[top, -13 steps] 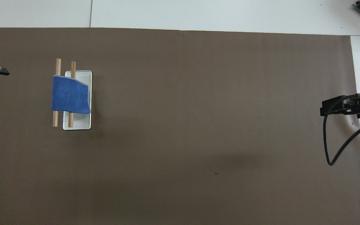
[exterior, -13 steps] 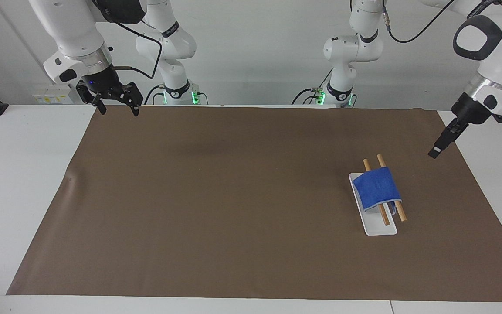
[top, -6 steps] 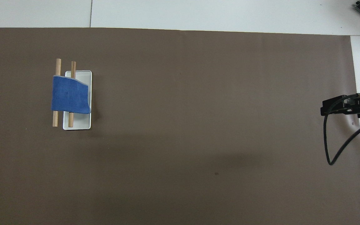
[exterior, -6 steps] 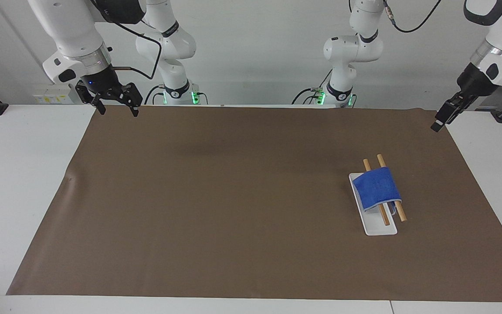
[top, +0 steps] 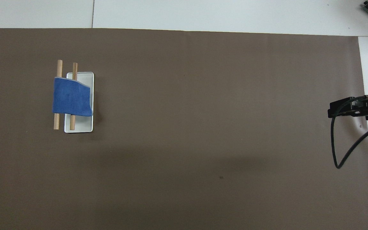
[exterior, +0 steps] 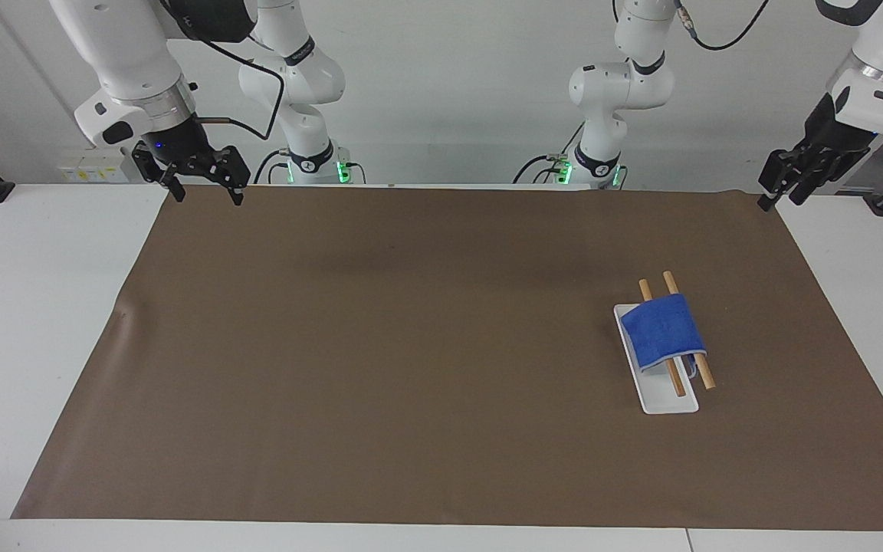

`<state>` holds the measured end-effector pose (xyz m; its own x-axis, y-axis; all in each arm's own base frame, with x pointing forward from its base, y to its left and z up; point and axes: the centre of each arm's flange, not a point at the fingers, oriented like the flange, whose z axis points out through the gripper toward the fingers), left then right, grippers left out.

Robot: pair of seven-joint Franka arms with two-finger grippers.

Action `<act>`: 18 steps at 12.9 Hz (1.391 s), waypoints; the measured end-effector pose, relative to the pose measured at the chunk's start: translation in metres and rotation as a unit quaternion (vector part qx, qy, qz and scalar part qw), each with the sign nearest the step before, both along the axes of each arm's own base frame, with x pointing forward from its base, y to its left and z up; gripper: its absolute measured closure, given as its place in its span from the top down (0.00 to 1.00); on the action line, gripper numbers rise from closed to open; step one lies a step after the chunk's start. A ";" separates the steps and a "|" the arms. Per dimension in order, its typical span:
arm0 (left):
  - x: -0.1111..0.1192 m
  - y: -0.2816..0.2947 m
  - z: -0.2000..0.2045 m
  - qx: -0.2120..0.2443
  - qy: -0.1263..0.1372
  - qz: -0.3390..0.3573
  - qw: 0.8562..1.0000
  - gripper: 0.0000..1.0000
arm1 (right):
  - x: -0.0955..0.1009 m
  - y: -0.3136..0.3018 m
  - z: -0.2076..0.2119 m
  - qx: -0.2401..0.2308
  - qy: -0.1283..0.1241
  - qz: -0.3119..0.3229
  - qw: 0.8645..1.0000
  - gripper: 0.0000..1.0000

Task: Right arm passes towel to left arm to hang

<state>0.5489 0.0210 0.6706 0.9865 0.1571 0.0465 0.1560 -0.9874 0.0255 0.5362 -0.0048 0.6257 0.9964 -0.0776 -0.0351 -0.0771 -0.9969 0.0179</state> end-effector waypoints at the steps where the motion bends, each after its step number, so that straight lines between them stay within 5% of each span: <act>1: -0.003 0.001 -0.010 -0.001 -0.002 -0.005 1.000 0.58 | 0.000 0.000 0.000 0.000 0.000 0.000 1.000 1.00; 6: -0.021 -0.002 -0.060 -0.004 -0.005 -0.016 1.000 0.59 | 0.000 0.002 0.000 0.000 0.000 0.002 1.000 1.00; 16: -0.026 -0.063 -0.067 0.002 -0.005 -0.071 0.997 0.61 | 0.000 0.000 0.000 0.000 0.000 0.000 1.000 1.00; 18: -0.026 -0.063 -0.067 0.003 -0.005 -0.081 0.997 0.76 | 0.000 -0.001 0.000 0.000 0.000 -0.001 1.000 1.00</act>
<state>0.5232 -0.0425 0.6038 0.9984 -0.0045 0.0564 -0.0056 -0.9998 0.0207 0.5361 -0.0054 0.6256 0.9962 -0.0789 -0.0355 -0.0783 -0.9968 0.0175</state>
